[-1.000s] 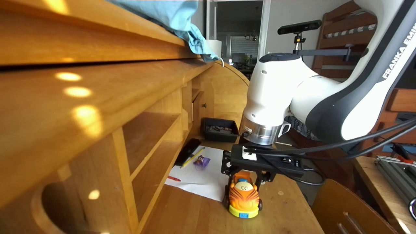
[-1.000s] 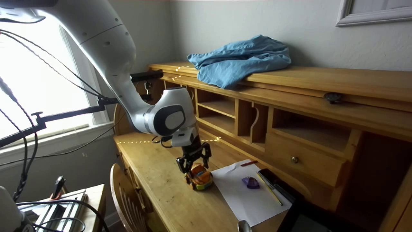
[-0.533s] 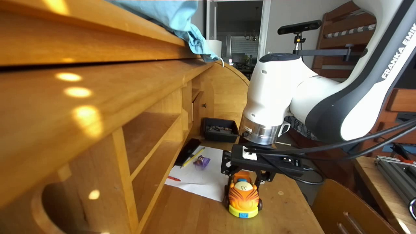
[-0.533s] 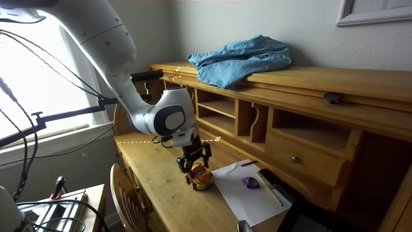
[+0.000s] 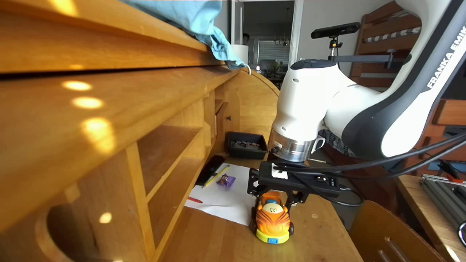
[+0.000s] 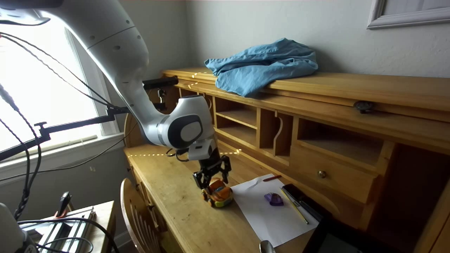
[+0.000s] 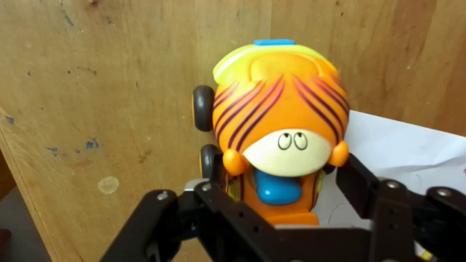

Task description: Move the toy car on the desk

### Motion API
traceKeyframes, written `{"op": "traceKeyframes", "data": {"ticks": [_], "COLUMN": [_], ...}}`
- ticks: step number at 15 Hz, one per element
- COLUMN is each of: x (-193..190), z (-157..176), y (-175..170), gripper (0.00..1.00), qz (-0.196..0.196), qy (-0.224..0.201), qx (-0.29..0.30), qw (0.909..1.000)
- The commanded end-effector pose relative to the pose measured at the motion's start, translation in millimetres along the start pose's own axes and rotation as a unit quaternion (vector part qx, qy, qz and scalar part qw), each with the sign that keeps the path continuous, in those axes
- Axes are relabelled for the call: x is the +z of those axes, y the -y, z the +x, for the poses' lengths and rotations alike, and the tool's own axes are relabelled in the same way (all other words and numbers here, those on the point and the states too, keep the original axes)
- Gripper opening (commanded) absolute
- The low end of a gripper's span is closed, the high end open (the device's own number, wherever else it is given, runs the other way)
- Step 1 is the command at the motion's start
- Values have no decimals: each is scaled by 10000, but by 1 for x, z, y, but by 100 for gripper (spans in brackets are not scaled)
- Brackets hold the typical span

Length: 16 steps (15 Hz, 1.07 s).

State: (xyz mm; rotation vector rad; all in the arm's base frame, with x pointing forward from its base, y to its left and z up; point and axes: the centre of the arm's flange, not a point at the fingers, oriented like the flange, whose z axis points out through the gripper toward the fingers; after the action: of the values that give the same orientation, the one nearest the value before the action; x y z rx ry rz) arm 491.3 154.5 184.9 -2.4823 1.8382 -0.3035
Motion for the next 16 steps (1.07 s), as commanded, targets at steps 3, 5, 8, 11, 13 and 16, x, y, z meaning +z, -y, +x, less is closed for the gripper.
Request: {"op": "traceKeyframes", "data": {"ticks": [3, 5, 8, 11, 13, 16], "x": [7, 10, 13, 14, 14, 14], "z": [16, 24, 35, 45, 51, 56], "y": [-1, -1, -2, -6, -7, -8], "gripper": [52, 52, 52, 52, 52, 52], "qz": [-21, -36, -63, -91, -108, -125], "qy": [-66, -75, -90, -108, -123, -151], "qx": [76, 99, 145, 234, 299, 368], "qw": [9999, 9999, 9998, 9996, 9994, 9991]}}
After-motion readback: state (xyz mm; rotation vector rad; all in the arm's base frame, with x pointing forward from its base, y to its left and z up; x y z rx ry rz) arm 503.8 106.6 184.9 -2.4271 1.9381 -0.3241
